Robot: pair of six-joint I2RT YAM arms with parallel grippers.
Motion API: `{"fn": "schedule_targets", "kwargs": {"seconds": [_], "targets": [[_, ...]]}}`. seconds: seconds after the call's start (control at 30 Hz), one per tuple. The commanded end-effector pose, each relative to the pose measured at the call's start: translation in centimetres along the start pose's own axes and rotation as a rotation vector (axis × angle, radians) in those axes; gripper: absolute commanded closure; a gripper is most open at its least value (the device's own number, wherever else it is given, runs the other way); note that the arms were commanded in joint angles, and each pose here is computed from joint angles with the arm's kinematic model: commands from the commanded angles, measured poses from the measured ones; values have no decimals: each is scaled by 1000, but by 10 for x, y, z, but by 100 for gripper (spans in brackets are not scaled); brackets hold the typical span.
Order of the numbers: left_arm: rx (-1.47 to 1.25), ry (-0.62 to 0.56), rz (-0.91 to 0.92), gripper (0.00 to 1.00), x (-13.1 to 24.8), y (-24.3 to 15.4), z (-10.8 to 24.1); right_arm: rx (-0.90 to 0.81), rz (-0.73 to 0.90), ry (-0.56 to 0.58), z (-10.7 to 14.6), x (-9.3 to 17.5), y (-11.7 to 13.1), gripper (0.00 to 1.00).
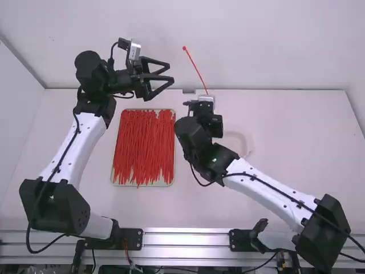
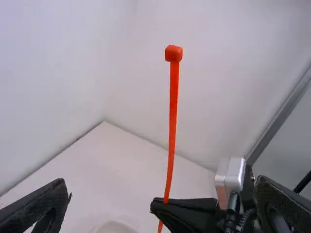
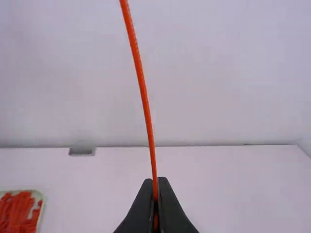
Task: Fasten the cable tie
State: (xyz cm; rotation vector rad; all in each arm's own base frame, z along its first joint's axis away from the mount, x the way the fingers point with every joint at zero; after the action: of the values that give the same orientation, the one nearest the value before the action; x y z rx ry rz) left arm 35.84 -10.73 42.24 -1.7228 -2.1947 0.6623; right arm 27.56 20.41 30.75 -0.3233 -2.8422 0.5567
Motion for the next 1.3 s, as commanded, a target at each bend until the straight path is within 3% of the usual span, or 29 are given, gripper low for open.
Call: {"fn": "schedule_targets", "kwargs": {"seconds": [0.0, 0.53, 1.07, 1.27], "targets": [[-35, -22, 4, 1, -3, -14, -10, -44, 131, -8, -12, 0, -16, 100], [8, -88, -1, 0, -37, -29, -9, -42, 196, -6, -11, 2, -20, 100], [38, -113, 4, 0, -42, -35, -13, -24, 126, -20, -12, 10, -7, 100], [36, -139, 27, 9, -40, -41, -19, -22, 100, -27, -13, 14, -3, 100]]}}
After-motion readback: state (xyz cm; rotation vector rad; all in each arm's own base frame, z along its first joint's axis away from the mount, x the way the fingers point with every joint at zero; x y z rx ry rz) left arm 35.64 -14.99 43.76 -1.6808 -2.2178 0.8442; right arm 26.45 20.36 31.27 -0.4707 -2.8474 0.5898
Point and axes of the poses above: each hand's point on the last joint's axis, 136 mm out from that joint toward the fingers, its own x axis back along the fingers, its own y axis along the line the jaws close on, z = x × y, the point moved 8 cm from there along x, back along the fingers, and after that the axes turned 11 degrees about x, right-handed, at the moved point
